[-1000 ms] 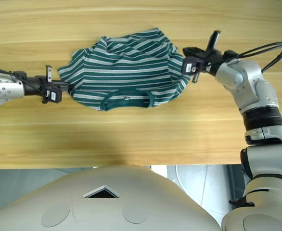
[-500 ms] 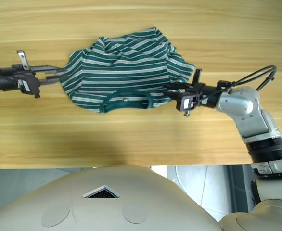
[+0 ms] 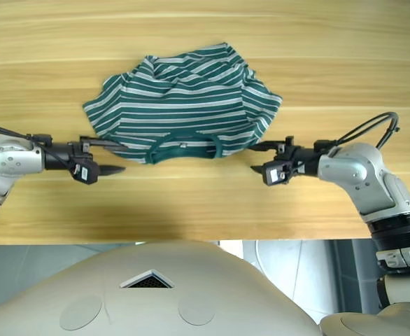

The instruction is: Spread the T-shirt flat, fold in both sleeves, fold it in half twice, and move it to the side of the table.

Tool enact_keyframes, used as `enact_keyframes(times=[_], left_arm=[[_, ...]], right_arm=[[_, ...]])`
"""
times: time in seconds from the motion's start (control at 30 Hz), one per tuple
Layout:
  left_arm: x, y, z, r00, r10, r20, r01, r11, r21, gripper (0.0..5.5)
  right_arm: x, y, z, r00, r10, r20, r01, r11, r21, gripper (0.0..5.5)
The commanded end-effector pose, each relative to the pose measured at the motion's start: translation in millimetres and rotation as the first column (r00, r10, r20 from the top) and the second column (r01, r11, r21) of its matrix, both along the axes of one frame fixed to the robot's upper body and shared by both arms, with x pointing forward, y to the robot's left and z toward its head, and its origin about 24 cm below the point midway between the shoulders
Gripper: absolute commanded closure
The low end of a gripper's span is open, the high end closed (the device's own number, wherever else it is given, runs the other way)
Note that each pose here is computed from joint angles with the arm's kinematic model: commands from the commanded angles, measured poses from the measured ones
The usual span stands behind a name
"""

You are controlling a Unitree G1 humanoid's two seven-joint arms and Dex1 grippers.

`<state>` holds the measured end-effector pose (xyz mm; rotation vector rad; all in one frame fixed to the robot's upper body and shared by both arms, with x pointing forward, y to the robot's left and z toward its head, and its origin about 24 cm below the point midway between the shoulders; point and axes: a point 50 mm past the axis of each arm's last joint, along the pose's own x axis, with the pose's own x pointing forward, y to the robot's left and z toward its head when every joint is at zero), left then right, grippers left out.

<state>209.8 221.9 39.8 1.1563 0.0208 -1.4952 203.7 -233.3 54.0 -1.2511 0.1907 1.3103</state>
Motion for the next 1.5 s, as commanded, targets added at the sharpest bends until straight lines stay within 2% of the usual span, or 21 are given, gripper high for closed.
enact_keyframes(times=[0.03,0.13,0.33,0.63,0.77,1.03,1.1,1.5], left_arm=[[-6.1,9.5,-23.7,0.998,0.013,-0.06,-0.004,0.988,0.155,1.88],[-1.9,11.7,-24.4,0.999,0.013,-0.037,-0.006,0.984,0.178,1.56],[-3.2,15.2,-28.4,0.999,0.0,-0.04,0.008,0.978,0.209,1.56],[-7.8,19.6,-32.6,0.998,-0.012,-0.068,0.028,0.971,0.236,3.0],[-7.5,22.8,-34.1,0.997,-0.005,-0.073,0.023,0.967,0.253,3.83],[-5.0,25.3,-39.2,0.998,-0.001,-0.067,0.019,0.96,0.281,5.18],[-4.7,25.9,-40.0,0.998,0.0,-0.065,0.019,0.959,0.284,5.5],[-3.4,25.1,-42.3,0.998,-0.005,-0.06,0.021,0.96,0.279,5.5]], right_arm=[[11.5,-9.4,-9.0,0.997,-0.066,0.031,0.069,0.993,-0.098,2.89],[12.3,-8.0,-12.7,0.997,-0.07,0.039,0.074,0.991,-0.109,2.89],[11.6,0.2,-20.8,0.999,-0.04,0.02,0.042,0.992,-0.117,2.89],[6.6,13.3,-27.6,1.0,0.007,-0.016,-0.009,0.996,-0.086,2.89],[7.3,14.6,-31.6,1.0,0.008,-0.027,-0.011,0.996,-0.088,2.89],[12.6,-1.0,-42.8,0.997,-0.062,-0.052,0.054,0.988,-0.147,2.89],[12.8,-2.0,-44.3,0.996,-0.065,-0.055,0.056,0.987,-0.151,3.29],[6.4,-1.7,-45.2,0.996,-0.044,-0.078,0.032,0.989,-0.147,5.43]])
